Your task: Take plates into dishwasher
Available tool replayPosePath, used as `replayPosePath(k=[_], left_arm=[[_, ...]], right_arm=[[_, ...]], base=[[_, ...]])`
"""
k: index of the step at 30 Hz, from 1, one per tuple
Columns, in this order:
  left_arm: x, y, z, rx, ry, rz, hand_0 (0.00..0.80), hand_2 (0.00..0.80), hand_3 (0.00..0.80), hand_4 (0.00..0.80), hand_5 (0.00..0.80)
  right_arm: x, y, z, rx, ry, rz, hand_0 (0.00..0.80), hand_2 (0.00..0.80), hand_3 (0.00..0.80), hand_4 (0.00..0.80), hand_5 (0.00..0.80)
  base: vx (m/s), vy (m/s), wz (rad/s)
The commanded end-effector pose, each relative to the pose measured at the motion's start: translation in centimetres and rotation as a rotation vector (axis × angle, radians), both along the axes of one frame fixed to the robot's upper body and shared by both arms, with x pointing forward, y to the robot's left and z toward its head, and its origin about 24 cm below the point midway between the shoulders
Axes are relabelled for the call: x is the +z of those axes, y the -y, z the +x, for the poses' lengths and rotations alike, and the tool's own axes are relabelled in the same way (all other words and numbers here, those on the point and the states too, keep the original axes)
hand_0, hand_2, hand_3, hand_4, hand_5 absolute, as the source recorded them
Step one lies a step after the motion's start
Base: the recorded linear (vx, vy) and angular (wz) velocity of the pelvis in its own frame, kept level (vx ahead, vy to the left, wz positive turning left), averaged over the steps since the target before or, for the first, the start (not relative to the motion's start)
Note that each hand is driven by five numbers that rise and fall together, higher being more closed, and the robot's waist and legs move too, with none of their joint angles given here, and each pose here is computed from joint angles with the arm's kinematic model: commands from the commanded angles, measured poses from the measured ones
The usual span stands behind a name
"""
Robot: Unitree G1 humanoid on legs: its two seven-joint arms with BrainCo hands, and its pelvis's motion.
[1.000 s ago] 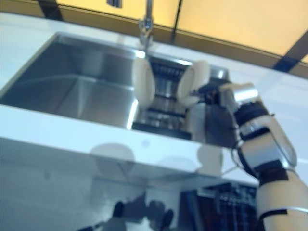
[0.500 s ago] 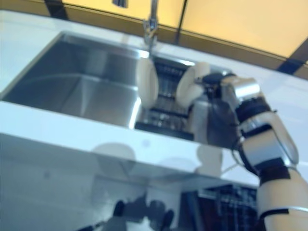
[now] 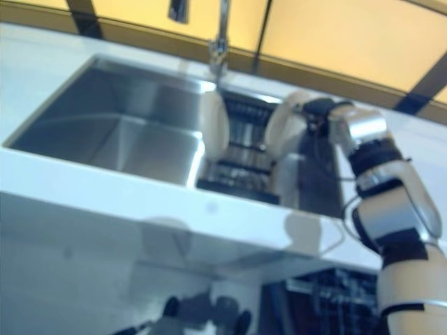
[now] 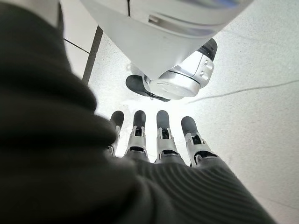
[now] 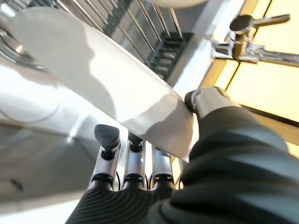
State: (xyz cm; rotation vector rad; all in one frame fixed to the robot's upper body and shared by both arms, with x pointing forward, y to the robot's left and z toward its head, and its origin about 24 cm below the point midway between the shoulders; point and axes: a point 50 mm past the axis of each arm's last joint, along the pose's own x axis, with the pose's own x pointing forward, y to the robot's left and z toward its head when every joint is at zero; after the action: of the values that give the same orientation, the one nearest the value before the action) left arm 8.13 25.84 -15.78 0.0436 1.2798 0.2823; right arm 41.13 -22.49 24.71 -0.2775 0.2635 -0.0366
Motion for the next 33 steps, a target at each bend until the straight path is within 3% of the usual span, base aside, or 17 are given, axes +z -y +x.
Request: replayPosePath(k=[1,12,33], left_arm=[[0.0,-0.5,-0.7,-0.075,-0.061,0.051,0.000,0.000,0.000,0.000,0.000],[-0.1,-0.6,-1.2,-0.087,-0.084,0.051,0.000,0.000,0.000,0.000,0.000],[0.1,-1.1,-1.1,-0.137,-0.099,0.056,0.000,0.000,0.000,0.000,0.000]], right_arm=[[6.8,1.0,-0.5,-0.055,0.211,-0.073,0.800,0.800,0.800,0.800,0.800],[9.2,2.2,-1.3,-0.095,0.263,-0.126,0.800,0.800,0.800,0.800,0.800],[12.3,8.0,-4.3,-0.212,0.205,-0.277,0.800,0.800,0.800,0.800,0.800]], base=[[0.026,-0.004,-0.08],[0.004,-0.006,-0.06],[-0.009,-0.010,-0.13]])
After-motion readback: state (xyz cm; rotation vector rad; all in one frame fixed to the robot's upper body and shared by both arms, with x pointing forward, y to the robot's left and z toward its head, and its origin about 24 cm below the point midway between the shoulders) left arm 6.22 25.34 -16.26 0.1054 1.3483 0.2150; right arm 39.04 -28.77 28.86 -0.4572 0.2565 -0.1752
